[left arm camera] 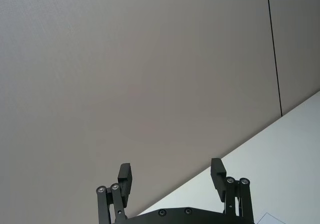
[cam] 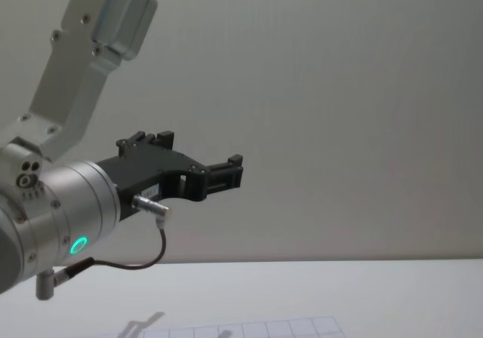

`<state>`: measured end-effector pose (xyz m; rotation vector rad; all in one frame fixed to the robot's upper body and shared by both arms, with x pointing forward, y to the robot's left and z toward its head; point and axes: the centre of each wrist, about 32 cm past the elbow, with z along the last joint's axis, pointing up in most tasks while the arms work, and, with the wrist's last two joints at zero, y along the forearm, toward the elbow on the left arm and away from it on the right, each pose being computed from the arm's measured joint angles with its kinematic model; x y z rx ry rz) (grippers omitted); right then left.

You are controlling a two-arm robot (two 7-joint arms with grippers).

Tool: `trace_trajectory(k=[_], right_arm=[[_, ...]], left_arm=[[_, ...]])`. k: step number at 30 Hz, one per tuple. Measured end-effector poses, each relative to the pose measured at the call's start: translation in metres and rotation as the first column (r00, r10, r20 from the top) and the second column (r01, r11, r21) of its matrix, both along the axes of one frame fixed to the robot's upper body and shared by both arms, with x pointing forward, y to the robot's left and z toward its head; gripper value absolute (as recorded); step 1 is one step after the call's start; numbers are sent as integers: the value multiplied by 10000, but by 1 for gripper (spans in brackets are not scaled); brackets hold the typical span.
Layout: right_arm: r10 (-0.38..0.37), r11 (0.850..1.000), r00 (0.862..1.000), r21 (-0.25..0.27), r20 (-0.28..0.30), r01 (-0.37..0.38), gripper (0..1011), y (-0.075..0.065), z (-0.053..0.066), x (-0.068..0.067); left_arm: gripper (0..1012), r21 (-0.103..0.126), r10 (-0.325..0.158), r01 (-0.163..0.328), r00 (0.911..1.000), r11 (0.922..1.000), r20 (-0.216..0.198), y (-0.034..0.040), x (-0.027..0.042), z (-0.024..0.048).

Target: Use the one hand to pick up the stamp and affix it onto the A4 paper.

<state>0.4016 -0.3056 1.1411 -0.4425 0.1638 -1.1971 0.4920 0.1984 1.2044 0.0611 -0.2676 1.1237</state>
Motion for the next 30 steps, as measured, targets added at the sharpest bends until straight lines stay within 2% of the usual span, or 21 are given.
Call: trace_trajectory(k=[5, 16, 18, 25, 30], right_arm=[[78, 10000, 9999, 47, 95, -78, 221, 7, 12, 11], [854, 9940, 9899, 583, 1136, -924, 221, 110, 205, 115], [1175, 9885, 9826, 782, 1435, -1297, 221, 157, 262, 156], [1885, 9707, 9638, 1133, 1885, -2120, 221, 262, 351, 239], [2542, 9473, 9436, 1423, 2121, -2871, 221, 378, 395, 318]], left_arm=[[1001, 0, 0, 0, 10000, 10000, 0, 0, 0, 0], [1001, 0, 0, 0, 10000, 10000, -1, 0, 0, 0], [1001, 0, 1, -1, 10000, 10000, 0, 0, 0, 0], [1001, 0, 1, -1, 10000, 10000, 0, 0, 0, 0], [1001, 0, 0, 0, 10000, 10000, -1, 0, 0, 0]])
